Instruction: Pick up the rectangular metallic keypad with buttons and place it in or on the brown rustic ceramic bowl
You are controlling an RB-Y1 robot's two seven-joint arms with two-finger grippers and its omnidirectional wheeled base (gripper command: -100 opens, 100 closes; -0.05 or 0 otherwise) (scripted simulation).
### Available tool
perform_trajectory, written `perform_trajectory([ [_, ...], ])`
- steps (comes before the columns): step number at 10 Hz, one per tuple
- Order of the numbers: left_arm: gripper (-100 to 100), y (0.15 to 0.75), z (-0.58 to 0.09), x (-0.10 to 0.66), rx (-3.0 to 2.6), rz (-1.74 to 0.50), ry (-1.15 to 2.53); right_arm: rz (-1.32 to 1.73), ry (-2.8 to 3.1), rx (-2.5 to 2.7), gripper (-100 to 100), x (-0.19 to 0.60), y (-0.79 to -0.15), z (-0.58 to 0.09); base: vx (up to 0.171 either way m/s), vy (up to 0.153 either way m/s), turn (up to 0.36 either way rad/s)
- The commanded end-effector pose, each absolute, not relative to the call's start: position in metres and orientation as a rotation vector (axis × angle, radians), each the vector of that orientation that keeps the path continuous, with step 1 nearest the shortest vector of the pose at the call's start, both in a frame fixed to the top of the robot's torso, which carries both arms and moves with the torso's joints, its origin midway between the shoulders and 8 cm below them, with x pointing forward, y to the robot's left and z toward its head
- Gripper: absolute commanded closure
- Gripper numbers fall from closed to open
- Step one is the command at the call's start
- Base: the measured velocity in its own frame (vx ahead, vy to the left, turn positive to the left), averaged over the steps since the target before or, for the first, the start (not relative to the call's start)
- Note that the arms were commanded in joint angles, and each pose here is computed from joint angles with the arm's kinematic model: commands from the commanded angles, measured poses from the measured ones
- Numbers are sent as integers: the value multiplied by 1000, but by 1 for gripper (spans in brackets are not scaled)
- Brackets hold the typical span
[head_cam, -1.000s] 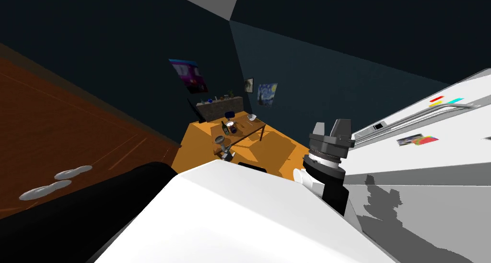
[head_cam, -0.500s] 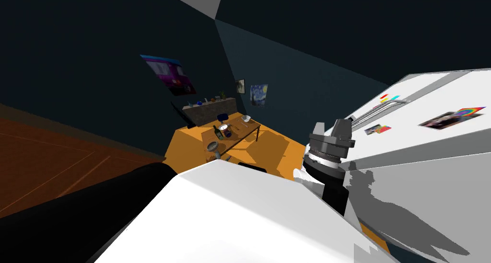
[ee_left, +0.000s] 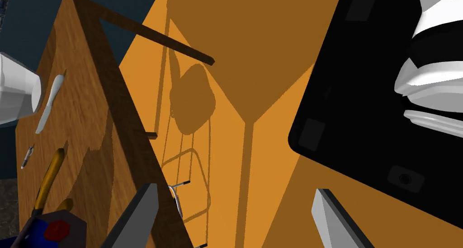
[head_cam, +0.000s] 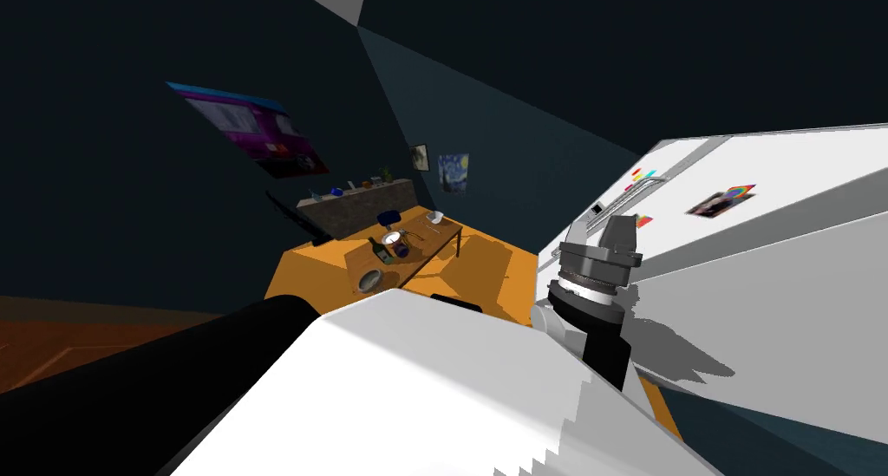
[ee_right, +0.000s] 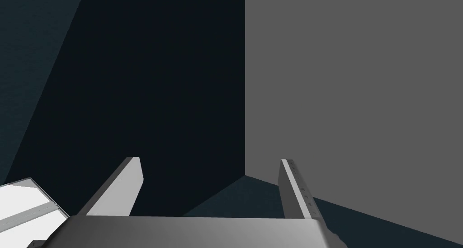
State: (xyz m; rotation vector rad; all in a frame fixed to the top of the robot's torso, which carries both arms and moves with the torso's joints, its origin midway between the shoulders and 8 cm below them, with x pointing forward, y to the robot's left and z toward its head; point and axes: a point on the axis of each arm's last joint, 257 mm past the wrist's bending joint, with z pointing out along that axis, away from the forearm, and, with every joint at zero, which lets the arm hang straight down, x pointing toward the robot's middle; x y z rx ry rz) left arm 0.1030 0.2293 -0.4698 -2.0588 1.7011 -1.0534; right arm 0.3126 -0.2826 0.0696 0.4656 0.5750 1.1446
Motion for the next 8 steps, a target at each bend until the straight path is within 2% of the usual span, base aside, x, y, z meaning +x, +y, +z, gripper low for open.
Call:
perform_trajectory([
  [1, -100, 232, -490, 63, -2118, -963, 1774, 1145, 575, 466, 0, 313, -283, 70, 78, 34, -252],
  [3, -100, 249, -512, 6, -2193, -802, 1890, 1145, 575, 466, 0, 313, -283, 70, 112, 79, -360],
  [5, -100, 261, -521, -22, -2221, -713, 1947, 1145, 575, 466, 0, 313, -283, 70, 76, 54, -129],
  [8, -100, 300, -534, -93, -2259, -465, 2092, 1145, 575, 466, 0, 313, -283, 70, 114, 79, -334],
])
